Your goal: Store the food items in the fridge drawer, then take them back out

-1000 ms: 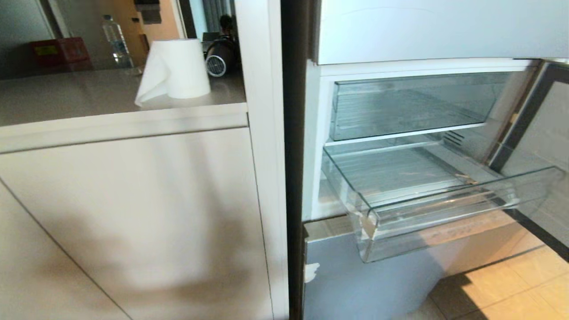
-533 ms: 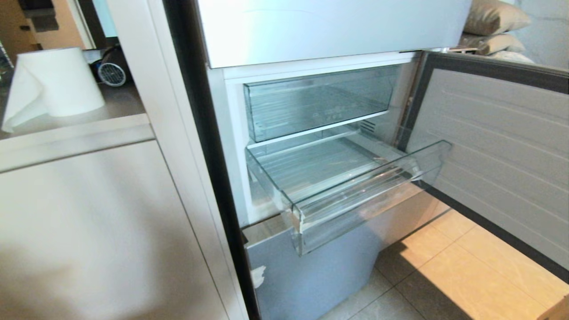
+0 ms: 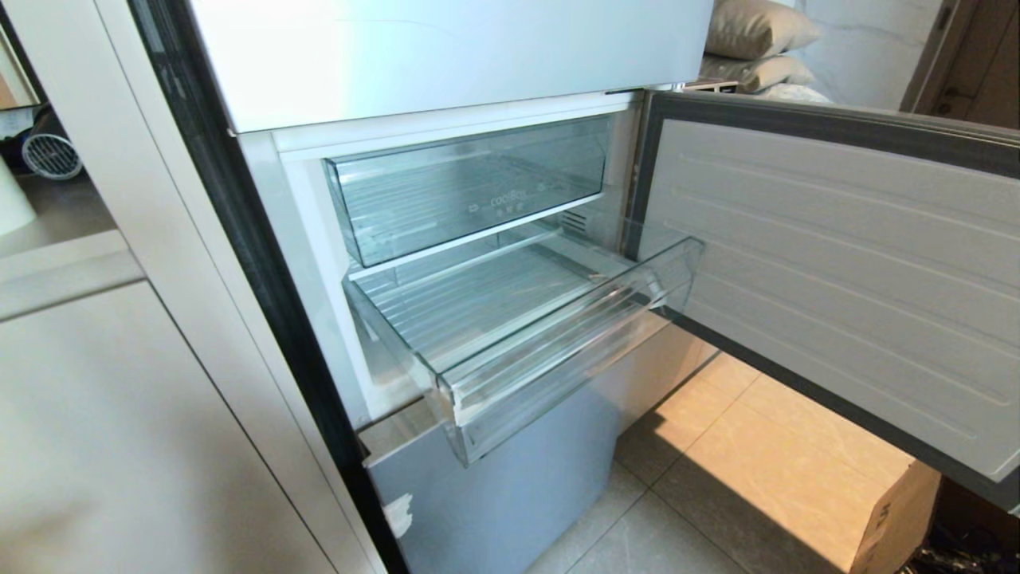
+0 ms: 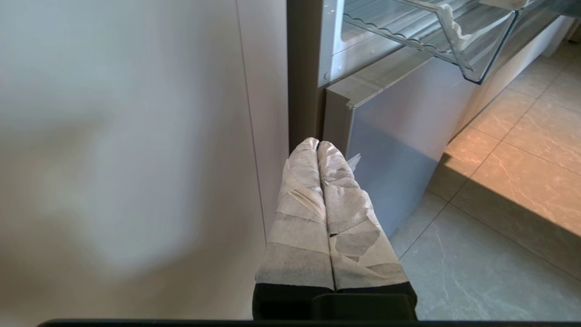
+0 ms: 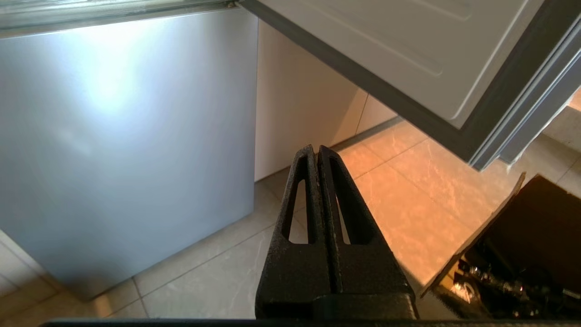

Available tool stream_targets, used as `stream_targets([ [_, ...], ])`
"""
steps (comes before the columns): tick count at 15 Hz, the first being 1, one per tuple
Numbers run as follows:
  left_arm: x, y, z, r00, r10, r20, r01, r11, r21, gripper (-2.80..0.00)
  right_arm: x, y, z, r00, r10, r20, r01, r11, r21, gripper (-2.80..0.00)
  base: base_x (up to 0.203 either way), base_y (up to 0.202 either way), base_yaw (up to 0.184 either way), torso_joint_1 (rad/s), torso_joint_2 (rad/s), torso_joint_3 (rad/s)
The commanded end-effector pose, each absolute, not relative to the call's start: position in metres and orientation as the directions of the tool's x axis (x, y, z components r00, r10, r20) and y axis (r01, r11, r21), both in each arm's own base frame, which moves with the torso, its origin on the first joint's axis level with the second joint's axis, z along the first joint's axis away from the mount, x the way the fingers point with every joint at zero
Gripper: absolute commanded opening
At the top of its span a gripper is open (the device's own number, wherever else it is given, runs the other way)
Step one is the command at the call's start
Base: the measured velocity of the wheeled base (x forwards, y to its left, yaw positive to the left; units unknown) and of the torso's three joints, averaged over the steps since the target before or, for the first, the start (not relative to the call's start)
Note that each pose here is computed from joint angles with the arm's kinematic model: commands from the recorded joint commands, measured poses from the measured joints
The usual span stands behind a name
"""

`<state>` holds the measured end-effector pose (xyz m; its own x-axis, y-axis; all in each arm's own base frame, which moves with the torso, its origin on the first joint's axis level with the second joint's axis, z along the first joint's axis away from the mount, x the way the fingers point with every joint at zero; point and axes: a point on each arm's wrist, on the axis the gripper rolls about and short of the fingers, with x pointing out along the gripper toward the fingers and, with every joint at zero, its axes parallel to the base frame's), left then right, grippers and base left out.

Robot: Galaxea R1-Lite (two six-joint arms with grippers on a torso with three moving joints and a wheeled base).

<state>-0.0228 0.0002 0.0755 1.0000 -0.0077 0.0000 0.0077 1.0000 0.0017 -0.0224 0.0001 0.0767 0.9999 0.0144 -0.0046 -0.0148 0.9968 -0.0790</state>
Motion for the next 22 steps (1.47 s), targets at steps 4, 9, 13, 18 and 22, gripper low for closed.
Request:
stream_targets([
  [4,-0.023,0.000,0.076,1.000,-0.008,0.002,0.008,1.000,0.002,-2.80,0.002,-0.005,0.136,0.947,-0.310,-0.083,0.318,0.942,0.110,-2.80,0.000,0.000,0.000,0.000,0.00,0.000],
  [9,-0.023,0.000,0.075,1.000,-0.008,0.000,0.008,1.000,0.002,-2.80,0.042,-0.029,0.173,0.690,-0.694,-0.206,0.724,0.664,0.188,-2.80,0.000,0.000,0.000,0.000,0.00,0.000],
  [13,-0.023,0.000,0.076,1.000,-0.008,0.002,0.008,1.000,0.002,-2.80,0.070,-0.072,0.180,0.595,-0.770,-0.232,0.801,0.543,0.252,-2.80,0.000,0.000,0.000,0.000,0.00,0.000],
  [18,-0.023,0.000,0.076,1.000,-0.008,0.002,0.008,1.000,0.002,-2.80,0.082,-0.137,0.179,0.566,-0.760,-0.318,0.820,0.482,0.308,-2.80,0.000,0.000,0.000,0.000,0.00,0.000],
  [22,-0.023,0.000,0.076,1.000,-0.008,0.001,0.008,1.000,0.002,-2.80,0.093,-0.174,0.164,0.553,-0.765,-0.330,0.829,0.464,0.312,0.00,0.000,0.000,0.000,0.000,0.00,0.000],
])
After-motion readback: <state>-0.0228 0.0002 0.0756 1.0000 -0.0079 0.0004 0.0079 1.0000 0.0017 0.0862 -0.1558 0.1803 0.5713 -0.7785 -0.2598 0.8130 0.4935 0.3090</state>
